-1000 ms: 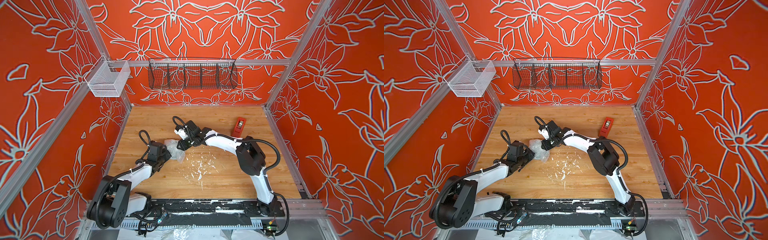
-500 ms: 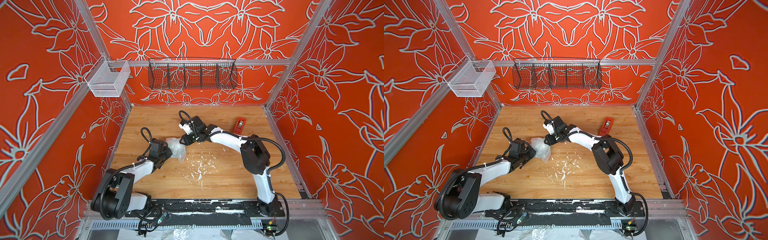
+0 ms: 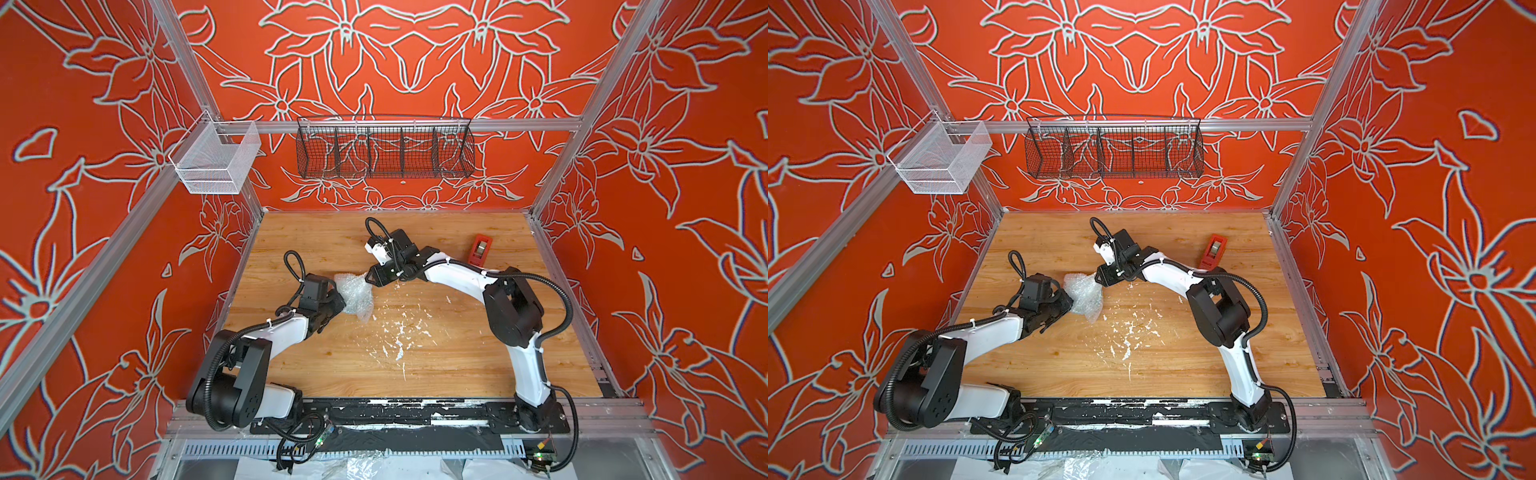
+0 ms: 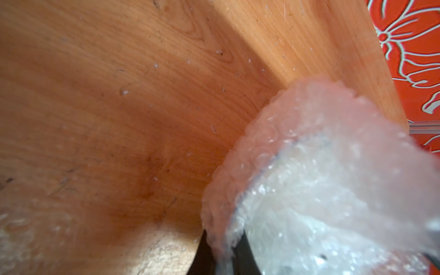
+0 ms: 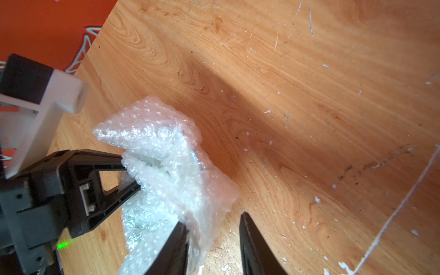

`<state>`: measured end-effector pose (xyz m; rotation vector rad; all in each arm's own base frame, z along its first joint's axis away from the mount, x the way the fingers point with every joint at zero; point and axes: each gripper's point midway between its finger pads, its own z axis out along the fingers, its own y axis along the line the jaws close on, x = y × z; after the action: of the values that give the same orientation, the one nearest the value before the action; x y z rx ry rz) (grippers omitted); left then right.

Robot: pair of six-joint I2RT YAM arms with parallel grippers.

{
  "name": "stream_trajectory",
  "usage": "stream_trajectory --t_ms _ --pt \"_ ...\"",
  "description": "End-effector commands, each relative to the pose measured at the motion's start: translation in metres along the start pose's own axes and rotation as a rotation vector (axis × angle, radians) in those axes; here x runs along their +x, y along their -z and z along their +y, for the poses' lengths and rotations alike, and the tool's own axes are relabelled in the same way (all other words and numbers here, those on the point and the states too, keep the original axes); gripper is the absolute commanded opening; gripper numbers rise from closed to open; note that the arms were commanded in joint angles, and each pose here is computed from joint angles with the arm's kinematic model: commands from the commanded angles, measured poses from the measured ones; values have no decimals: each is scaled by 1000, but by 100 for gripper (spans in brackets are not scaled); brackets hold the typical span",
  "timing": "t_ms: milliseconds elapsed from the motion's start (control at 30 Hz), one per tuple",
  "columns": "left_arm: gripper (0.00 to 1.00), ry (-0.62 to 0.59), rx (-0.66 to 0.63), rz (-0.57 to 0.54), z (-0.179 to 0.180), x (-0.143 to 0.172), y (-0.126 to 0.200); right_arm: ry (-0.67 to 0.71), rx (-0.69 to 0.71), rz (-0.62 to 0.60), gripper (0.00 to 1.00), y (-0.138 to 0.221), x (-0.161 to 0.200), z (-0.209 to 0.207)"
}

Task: Wrap bowls in bubble wrap
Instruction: Wrap the bowl in bubble wrap.

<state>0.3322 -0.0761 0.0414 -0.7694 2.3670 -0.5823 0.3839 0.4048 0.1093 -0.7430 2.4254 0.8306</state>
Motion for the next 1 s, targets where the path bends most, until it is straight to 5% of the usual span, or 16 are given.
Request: stream_trajectory --t_ms 0,400,767,967 --pt "6 -5 -201 159 55 44 -4 -16 54 -6 37 -4 0 -19" --pt "4 0 -210 194 55 47 -11 -175 -25 33 30 -23 16 -50" --pt "4 -7 -213 202 55 48 -10 -244 -177 -78 39 9 -6 -37" --pt "4 -8 -215 205 55 48 -8 -240 -151 -82 40 19 -9 -37"
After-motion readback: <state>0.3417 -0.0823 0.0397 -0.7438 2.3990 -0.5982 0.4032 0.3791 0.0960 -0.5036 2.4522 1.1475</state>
